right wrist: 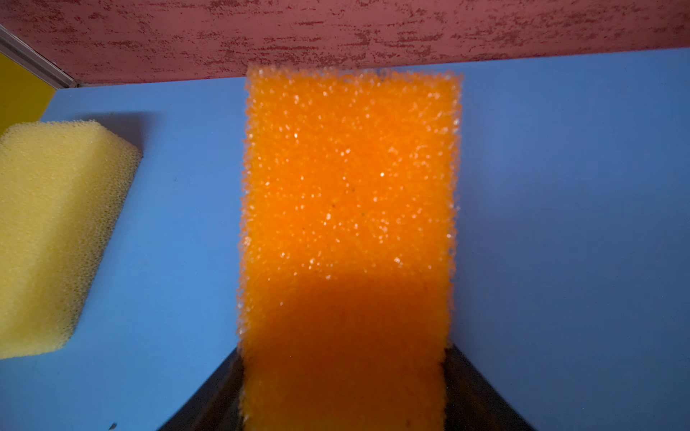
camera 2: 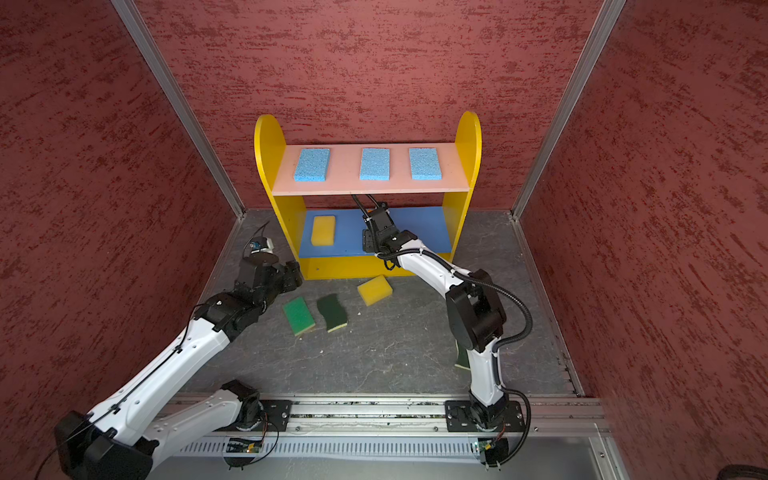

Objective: Arrange cleaning sponges on a shelf
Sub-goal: Place the cleaning sponge at the shelf.

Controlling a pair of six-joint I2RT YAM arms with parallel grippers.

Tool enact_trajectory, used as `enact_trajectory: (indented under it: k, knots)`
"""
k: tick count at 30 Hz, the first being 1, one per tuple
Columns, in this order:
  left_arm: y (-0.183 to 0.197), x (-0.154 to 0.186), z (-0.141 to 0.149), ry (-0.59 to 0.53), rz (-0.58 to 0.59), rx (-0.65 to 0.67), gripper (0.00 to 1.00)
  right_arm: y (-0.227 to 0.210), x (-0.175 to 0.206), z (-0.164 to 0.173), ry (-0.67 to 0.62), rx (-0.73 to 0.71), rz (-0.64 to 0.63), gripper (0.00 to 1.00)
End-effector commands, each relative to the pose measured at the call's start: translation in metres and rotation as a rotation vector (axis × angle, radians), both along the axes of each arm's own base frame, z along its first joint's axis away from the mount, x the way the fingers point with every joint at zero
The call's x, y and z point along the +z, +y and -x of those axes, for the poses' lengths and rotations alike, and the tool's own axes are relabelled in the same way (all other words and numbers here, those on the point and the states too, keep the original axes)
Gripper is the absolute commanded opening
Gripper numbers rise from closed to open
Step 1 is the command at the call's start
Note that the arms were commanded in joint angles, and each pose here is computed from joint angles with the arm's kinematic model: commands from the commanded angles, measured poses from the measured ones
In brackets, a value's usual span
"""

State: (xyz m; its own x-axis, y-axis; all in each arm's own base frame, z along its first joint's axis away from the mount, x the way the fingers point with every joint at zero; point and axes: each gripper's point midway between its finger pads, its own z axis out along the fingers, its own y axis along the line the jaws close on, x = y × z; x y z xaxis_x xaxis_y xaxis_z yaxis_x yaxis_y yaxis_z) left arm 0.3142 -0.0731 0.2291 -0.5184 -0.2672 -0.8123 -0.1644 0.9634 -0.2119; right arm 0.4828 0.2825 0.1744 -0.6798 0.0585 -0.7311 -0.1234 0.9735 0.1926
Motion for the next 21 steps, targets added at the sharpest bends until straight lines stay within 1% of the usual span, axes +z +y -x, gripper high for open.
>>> enact_trajectory:
  k: [1,6,12,21]
  knots:
    - [0.0007,0.0066,-0.0031,-0.025,0.011,0.006,0.73,-0.0013,0.0009,0.0037,0.04,0.01,-0.018,0.71]
    - [0.0011,0.0052,-0.0029,-0.022,0.015,0.01,0.73,-0.0019,0.003,0.0056,0.04,0.01,-0.016,0.74]
    - [0.0011,0.0053,-0.0023,-0.021,0.015,0.009,0.73,-0.0006,0.0069,0.0073,0.041,0.017,-0.032,0.81]
    - [0.0045,0.0076,0.0031,-0.025,0.018,0.017,0.73,0.003,0.0096,0.0117,0.053,0.023,-0.065,0.8]
